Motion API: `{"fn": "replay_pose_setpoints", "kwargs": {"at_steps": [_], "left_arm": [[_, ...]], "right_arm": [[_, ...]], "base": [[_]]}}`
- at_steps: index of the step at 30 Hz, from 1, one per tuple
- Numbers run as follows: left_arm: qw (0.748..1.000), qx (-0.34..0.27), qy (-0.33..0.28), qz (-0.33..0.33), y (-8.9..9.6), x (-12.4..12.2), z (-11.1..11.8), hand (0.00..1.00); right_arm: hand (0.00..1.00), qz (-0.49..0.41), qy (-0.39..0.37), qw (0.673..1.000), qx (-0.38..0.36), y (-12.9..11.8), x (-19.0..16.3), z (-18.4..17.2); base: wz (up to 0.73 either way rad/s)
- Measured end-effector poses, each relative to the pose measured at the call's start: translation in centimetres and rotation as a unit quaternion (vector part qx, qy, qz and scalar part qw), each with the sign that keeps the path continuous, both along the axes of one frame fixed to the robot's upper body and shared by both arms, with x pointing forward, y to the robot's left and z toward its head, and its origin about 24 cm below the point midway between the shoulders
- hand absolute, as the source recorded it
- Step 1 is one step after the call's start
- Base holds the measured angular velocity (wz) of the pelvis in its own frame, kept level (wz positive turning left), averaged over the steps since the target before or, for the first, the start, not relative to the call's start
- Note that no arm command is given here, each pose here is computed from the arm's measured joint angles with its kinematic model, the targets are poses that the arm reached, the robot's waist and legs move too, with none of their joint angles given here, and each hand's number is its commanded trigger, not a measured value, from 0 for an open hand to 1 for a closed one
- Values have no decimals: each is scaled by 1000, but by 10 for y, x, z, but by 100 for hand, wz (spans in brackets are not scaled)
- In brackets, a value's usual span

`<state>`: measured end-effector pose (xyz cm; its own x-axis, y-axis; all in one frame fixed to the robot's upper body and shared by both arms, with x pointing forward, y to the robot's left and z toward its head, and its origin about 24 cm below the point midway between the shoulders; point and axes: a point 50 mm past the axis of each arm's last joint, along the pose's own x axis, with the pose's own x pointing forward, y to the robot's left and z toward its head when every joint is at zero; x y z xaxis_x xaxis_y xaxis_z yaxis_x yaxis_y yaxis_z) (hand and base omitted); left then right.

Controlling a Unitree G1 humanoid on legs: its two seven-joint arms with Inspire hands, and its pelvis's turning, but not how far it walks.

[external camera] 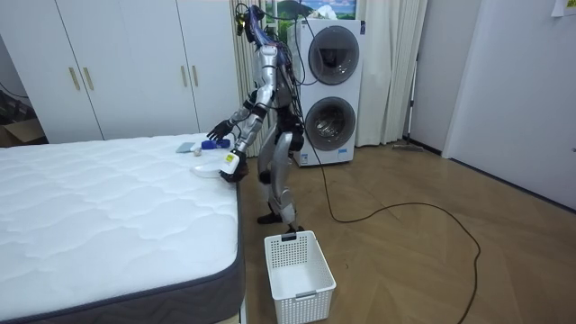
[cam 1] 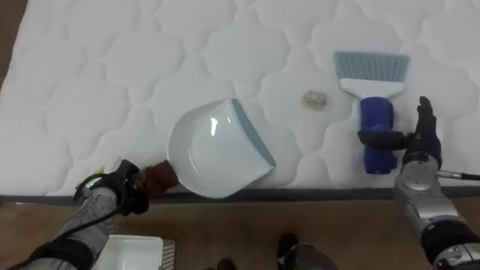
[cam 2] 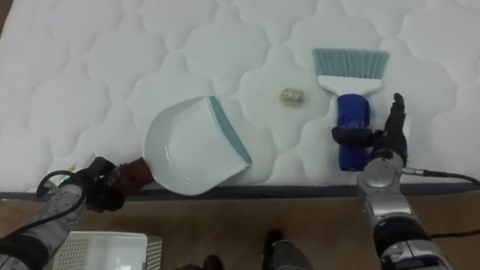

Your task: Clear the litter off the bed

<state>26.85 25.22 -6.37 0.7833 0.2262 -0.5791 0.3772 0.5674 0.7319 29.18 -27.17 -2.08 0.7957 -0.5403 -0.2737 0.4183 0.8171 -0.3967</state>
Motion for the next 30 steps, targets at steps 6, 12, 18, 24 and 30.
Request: {"fn": "replay_pose_setpoints", "kwargs": {"at_steps": [6, 12, 18, 24, 30], "left_arm": [[1000, -19, 3, 10, -1, 0, -1, 100], [999, -33, 7, 20, -2, -2, -2, 100], [999, -43, 25, 6, -9, -5, -8, 100], [998, -46, 33, 6, -11, -5, -9, 100], [998, -44, 36, 2, -12, -5, -9, 100]], "right_arm": [[0, 1, 30, 999, 11, -5, -1, -5], [0, 8, 44, 999, 3, -13, 1, -3], [100, 17, 73, 997, -34, -21, -3, -4], [100, 10, 96, 990, -102, -50, -3, 13], [100, 15, 123, 985, -124, -55, -4, 14]], "base": [[10], [6], [1], [0], [1]]}}
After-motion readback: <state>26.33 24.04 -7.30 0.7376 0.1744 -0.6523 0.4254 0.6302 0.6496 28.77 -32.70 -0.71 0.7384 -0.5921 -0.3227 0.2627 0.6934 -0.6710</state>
